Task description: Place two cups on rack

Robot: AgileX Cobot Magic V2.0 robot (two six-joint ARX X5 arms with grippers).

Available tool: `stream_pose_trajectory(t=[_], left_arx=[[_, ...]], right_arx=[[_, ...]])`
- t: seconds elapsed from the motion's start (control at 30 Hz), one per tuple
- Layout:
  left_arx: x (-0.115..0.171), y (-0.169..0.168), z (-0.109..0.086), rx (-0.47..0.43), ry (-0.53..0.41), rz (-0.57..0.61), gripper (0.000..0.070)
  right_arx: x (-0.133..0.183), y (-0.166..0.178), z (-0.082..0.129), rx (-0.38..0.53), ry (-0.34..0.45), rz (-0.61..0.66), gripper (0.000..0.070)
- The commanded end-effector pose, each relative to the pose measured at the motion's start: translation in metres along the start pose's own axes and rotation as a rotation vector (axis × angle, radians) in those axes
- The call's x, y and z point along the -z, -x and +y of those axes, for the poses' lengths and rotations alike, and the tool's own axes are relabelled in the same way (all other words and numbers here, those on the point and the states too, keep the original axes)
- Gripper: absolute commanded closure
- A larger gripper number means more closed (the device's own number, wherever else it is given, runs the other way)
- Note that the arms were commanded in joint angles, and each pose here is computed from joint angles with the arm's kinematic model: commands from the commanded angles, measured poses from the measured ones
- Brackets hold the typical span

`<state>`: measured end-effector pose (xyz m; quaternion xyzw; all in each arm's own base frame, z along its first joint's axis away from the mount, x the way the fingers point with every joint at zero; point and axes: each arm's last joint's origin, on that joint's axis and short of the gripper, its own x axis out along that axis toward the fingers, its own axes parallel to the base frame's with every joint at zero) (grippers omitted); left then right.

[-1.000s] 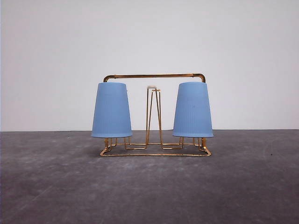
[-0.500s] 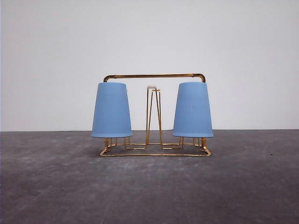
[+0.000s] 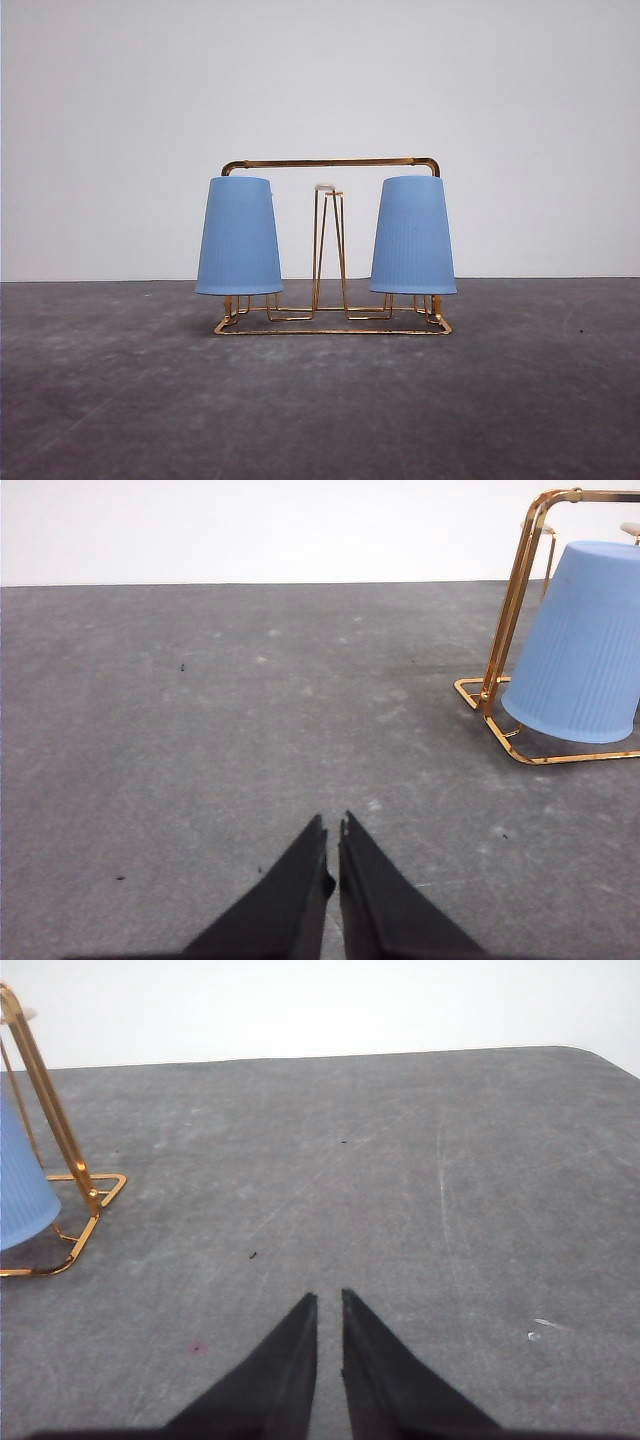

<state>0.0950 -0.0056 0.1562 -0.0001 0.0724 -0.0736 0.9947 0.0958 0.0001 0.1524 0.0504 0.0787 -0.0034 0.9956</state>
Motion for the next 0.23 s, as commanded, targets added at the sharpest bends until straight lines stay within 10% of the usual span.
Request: stream_pose_trajectory(t=[0.0, 0.2], left_arx=[[0.0035, -0.0013, 0.0002, 0.0, -0.006, 0.002, 0.07], [0.0035, -0.0013, 0.0002, 0.0, -0.006, 0.002, 0.07]], right_arx=[[0.0, -0.0002, 0.0, -0.001, 0.0, -0.009, 0.0657], [0.0, -0.0002, 0.0, -0.001, 0.0, -0.009, 0.0657]])
